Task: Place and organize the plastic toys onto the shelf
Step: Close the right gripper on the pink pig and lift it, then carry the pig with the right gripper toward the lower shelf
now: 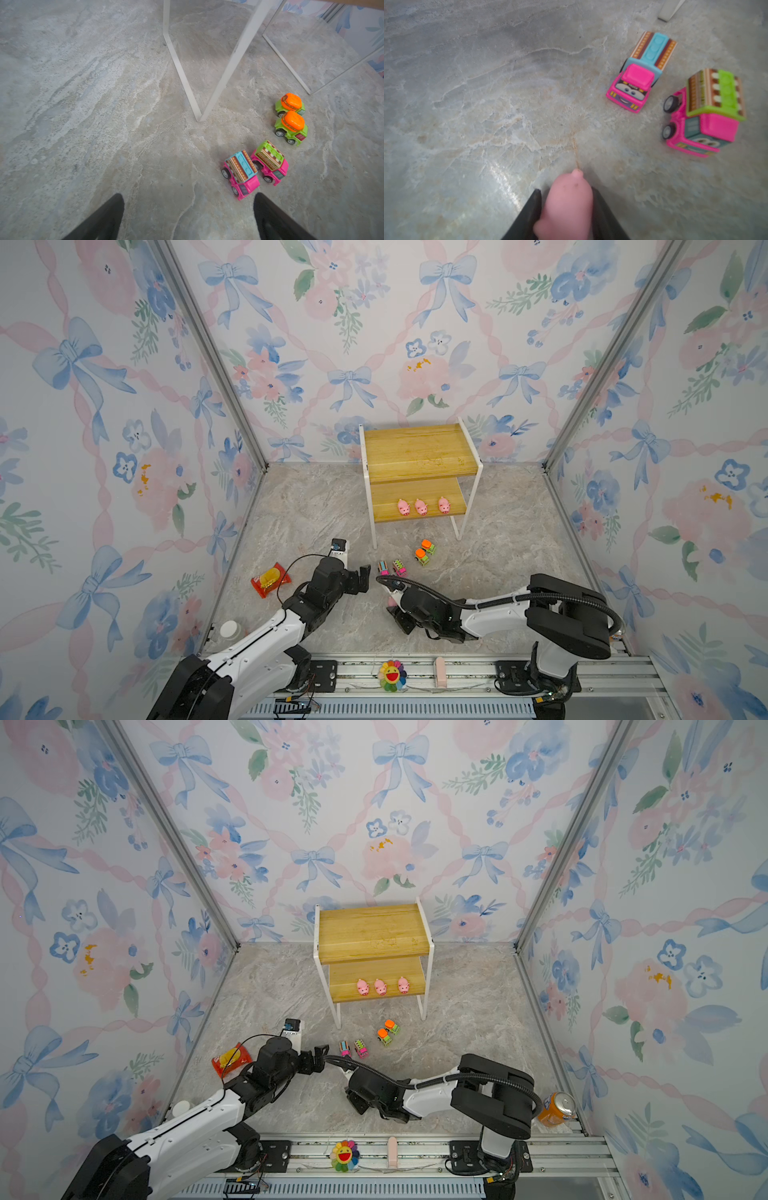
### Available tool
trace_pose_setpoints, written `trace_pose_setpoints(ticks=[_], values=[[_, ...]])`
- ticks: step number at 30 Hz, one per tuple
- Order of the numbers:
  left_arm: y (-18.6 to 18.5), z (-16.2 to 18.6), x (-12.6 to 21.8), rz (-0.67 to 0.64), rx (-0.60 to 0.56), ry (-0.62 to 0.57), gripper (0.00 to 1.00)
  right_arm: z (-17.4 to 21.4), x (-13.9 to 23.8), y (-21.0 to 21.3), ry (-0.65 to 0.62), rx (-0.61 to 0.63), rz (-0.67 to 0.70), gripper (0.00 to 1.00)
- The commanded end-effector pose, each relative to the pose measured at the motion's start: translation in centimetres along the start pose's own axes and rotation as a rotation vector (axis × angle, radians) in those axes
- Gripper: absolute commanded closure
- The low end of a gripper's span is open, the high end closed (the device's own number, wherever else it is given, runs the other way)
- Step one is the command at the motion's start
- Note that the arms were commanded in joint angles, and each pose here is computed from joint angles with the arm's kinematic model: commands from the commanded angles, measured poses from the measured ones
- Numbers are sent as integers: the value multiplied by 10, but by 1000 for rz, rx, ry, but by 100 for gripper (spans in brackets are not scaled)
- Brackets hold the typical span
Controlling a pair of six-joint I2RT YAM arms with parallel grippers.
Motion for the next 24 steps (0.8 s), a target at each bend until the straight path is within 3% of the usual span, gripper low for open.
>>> trace_pose_setpoints(ticks=[1, 9, 19, 24], values=[[2, 0, 0, -3, 4, -1, 2, -10, 8, -5, -52, -39, -5, 60], [2, 1, -1, -2, 2, 4, 2, -52, 28, -15, -147, -61, 52, 59], [2, 1, 0, 2, 5, 3, 2, -124, 45, -56, -302, -73, 200, 58], [2, 0, 1, 1, 7, -1, 2, -140, 43, -77, -328, -92, 214, 58]])
Point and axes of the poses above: each gripper's point midway between its finger pads, its own x axis back along the fingers, its own y axis along the line the jaws close on, z = x × y, the point moved 10 cm from there along x, back along the fingers, and after that the axes turned 13 degrees about x, right-handed, at the moved point
